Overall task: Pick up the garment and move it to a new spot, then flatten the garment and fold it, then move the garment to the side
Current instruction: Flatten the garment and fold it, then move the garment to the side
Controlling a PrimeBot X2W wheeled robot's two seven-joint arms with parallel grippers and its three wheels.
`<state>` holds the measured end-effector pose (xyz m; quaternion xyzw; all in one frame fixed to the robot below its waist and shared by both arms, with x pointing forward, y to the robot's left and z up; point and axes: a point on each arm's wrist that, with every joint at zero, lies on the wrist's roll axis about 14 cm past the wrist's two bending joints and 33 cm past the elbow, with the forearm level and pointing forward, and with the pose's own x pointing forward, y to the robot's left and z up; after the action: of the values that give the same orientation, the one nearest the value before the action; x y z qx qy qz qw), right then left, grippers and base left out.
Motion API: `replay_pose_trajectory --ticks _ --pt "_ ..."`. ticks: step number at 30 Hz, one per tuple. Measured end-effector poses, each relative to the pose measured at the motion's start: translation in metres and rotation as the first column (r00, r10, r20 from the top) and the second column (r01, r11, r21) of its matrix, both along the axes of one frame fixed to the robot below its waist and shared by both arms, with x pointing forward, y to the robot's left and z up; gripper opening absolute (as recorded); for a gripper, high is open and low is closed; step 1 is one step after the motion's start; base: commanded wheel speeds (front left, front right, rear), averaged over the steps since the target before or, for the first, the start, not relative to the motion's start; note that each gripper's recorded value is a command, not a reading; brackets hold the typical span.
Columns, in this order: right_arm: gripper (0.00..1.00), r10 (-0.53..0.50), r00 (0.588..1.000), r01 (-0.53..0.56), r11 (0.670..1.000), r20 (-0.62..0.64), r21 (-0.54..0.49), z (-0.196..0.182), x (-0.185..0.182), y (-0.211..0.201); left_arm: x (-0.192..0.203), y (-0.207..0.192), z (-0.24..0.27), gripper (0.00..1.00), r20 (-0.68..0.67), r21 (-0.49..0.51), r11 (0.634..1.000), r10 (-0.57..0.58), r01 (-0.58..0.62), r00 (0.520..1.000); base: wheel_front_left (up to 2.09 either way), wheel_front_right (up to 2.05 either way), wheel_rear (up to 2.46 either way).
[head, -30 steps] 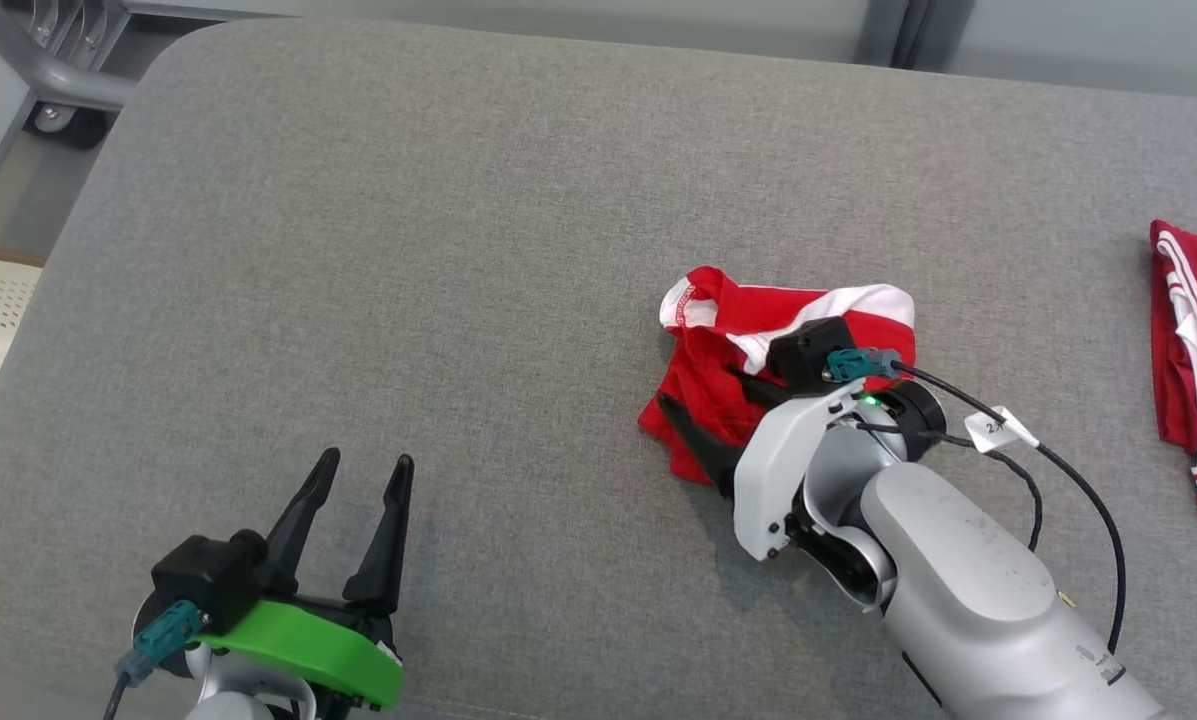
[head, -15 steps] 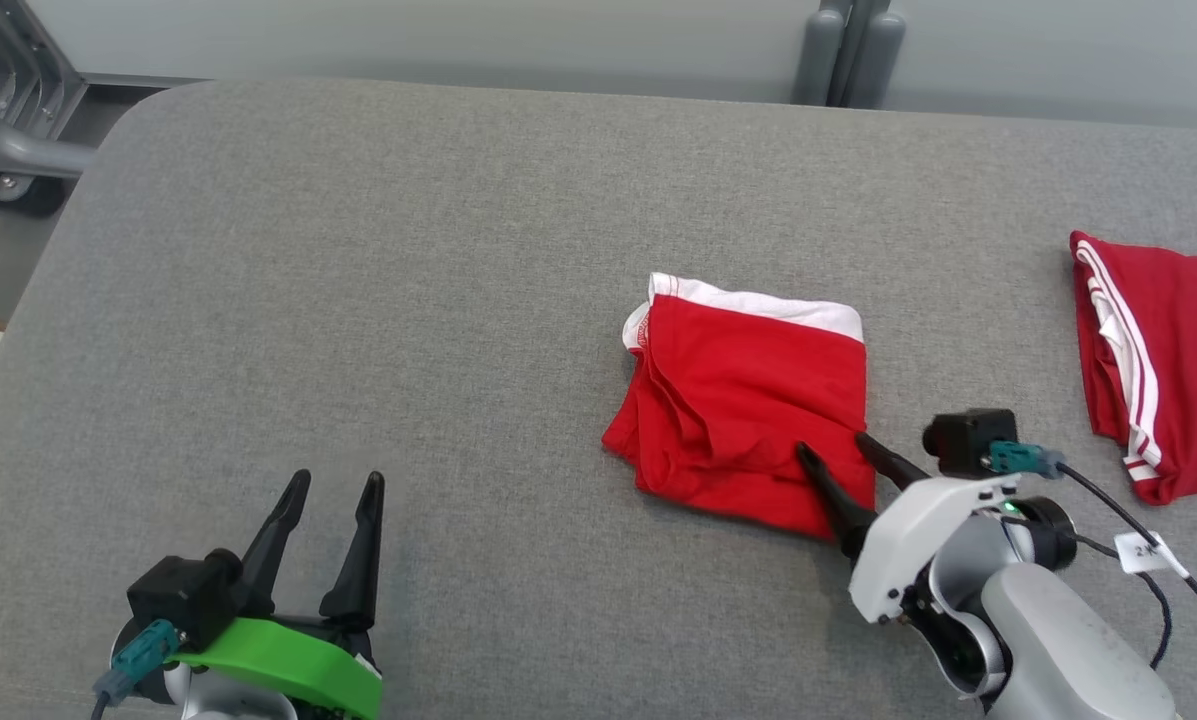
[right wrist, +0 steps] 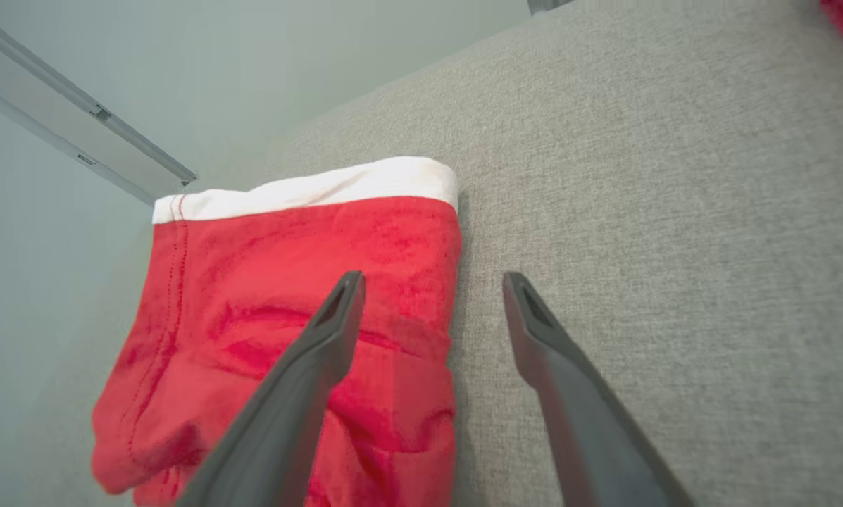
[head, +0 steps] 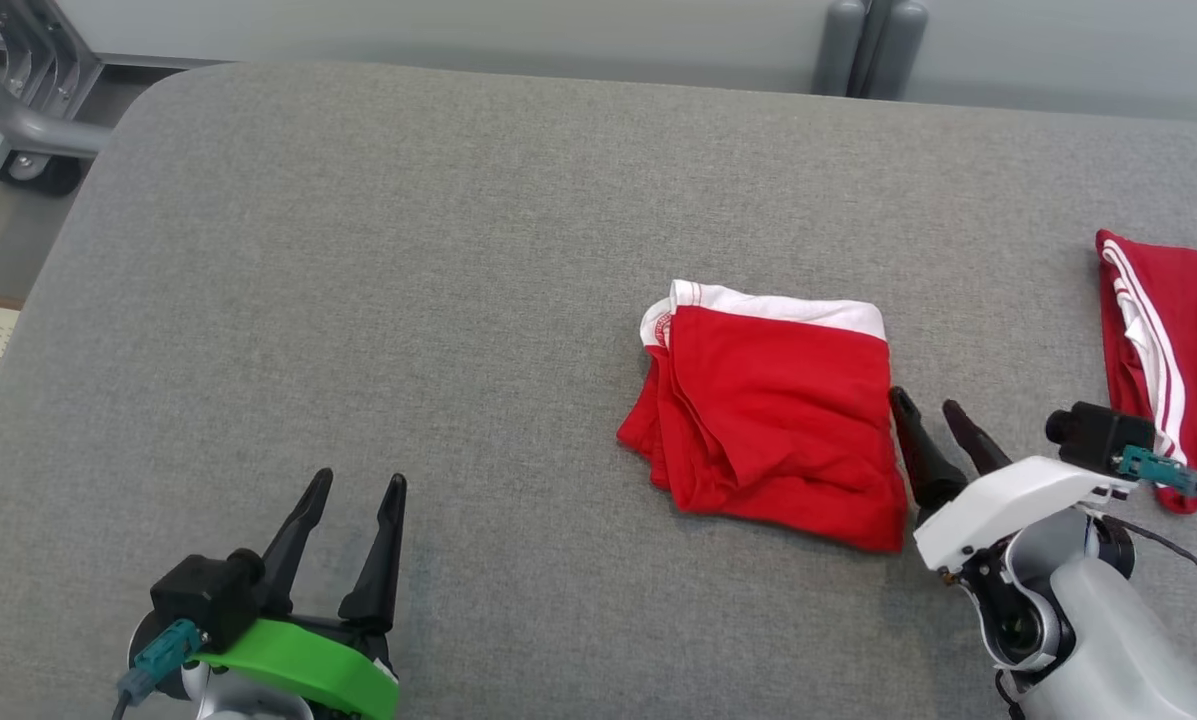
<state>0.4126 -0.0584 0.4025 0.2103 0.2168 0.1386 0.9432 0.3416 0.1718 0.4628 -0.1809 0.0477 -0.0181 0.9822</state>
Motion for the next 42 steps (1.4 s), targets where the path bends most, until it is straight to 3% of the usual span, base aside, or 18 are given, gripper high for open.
replay_pose_trajectory --ticks 2,7,13,14,15,16,23,28,32,33,34,35,42 --pt "1.00 -0.031 0.999 0.031 0.999 -0.010 0.039 0.001 0.005 -0.003 -0.002 0.003 0.000 1.00 -0.002 0.002 1.000 0.011 -0.011 1.000 0.00 0.00 0.00" --pt "1.00 0.013 0.997 -0.006 0.997 -0.082 0.083 -0.011 0.000 0.006 -0.006 0.011 0.000 1.00 -0.004 0.007 0.999 0.038 -0.038 0.999 0.00 0.00 0.00" --pt "1.00 0.076 0.982 -0.066 0.996 -0.175 0.062 -0.034 -0.010 0.012 -0.008 0.014 -0.002 1.00 -0.010 0.008 0.999 0.048 -0.048 0.999 0.00 0.00 0.00" --pt "0.45 0.078 0.982 -0.069 0.996 -0.171 0.060 -0.033 -0.007 0.012 -0.008 0.015 -0.002 1.00 -0.010 0.008 0.999 0.049 -0.049 0.999 0.00 0.00 0.00" --pt "0.12 0.087 0.983 -0.076 0.995 -0.163 0.070 -0.030 -0.004 0.014 -0.008 0.015 -0.002 1.00 -0.011 0.008 0.999 0.051 -0.051 0.999 0.00 0.00 0.00" --pt "0.00 0.087 0.984 -0.075 0.994 -0.154 0.083 -0.027 0.000 0.015 -0.008 0.016 -0.002 1.00 -0.011 0.008 0.999 0.052 -0.052 0.999 0.00 0.00 0.00" --pt "0.00 0.174 0.985 -0.174 0.985 0.014 0.020 0.020 0.036 0.013 -0.005 0.021 0.001 1.00 0.002 0.009 0.998 0.065 -0.065 0.998 0.00 0.00 0.00" --pt "0.00 0.179 0.982 -0.168 0.974 0.063 -0.150 0.044 0.058 -0.040 0.000 0.019 0.005 1.00 0.017 0.004 0.998 0.059 -0.059 0.998 0.00 0.00 0.00" --pt "0.00 0.057 0.997 -0.047 0.978 0.044 -0.205 0.054 0.072 -0.101 0.004 0.010 0.006 1.00 0.022 -0.005 0.999 0.035 -0.035 0.999 0.00 0.00 0.00" --pt "0.35 0.038 0.999 -0.031 0.981 0.034 -0.193 0.054 0.072 -0.108 0.005 0.007 0.006 1.00 0.021 -0.010 1.000 0.025 -0.025 0.999 0.00 0.00 0.00" --pt "0.84 0.035 0.999 -0.030 0.984 0.022 -0.178 0.053 0.071 -0.108 0.005 0.005 0.005 1.00 0.021 -0.015 1.000 0.021 -0.021 1.000 0.00 0.00 0.00" --pt "1.00 0.043 0.999 -0.042 0.986 0.000 -0.159 0.048 0.068 -0.103 0.006 0.003 0.005 1.00 0.019 -0.020 1.000 0.018 -0.018 1.000 0.00 0.00 0.00" --pt "1.00 0.129 0.984 -0.140 0.986 -0.123 -0.085 0.010 0.042 -0.062 0.006 0.002 -0.002 1.00 -0.003 -0.017 1.000 0.010 -0.010 1.000 0.00 0.00 0.00"
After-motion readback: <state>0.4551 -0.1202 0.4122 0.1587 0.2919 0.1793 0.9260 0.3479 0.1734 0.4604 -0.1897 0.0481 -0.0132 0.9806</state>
